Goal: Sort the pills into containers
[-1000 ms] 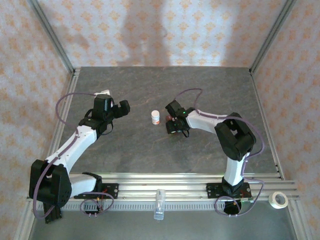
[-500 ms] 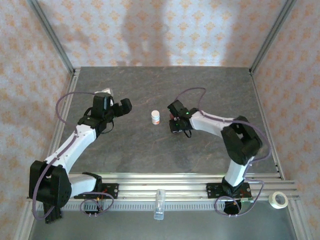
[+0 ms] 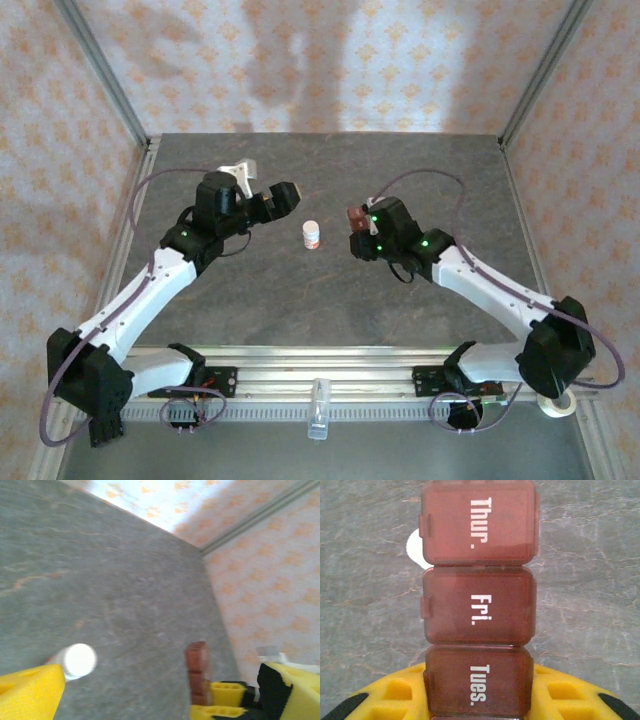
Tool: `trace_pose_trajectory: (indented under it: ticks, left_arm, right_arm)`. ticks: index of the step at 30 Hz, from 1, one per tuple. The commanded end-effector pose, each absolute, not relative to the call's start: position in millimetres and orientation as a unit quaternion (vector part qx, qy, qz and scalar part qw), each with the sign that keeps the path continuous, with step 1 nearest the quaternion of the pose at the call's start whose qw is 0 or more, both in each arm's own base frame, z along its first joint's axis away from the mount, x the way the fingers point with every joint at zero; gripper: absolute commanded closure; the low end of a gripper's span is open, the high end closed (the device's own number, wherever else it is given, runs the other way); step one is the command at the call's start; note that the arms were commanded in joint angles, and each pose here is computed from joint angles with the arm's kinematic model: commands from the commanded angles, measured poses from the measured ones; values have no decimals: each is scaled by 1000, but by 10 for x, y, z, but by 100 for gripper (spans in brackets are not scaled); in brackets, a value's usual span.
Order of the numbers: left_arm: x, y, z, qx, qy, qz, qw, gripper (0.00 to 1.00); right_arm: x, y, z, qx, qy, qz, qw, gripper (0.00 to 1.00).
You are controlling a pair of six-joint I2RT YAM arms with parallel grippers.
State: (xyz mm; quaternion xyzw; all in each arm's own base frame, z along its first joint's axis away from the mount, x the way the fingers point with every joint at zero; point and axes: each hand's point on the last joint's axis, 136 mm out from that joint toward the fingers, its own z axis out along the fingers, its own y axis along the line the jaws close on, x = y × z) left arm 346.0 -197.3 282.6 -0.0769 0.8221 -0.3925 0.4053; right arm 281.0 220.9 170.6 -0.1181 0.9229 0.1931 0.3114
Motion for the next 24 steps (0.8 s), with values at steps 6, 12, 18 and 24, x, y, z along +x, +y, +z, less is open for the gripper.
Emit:
trace_pose_trajectory:
  ticks: [6,12,18,24]
  left_arm:
    - [3373,-2621,3014,-58,790,-488,367,0]
    - [3335,-2882,2939,-59,781,-519,344,0]
    - [3352,-3012,2884,-67,773,-539,329,0]
    - [3351,-3092,2868,-65,772,-544,323,0]
  right_arm:
    - [2707,2363,1880,-121,906,262,310,65]
    - [2749,2473,1919,-109,900,290,308,66]
    - [2786,2545,1926,-104,897,301,306,66]
    - [2800,2574,1921,-104,897,303,305,66]
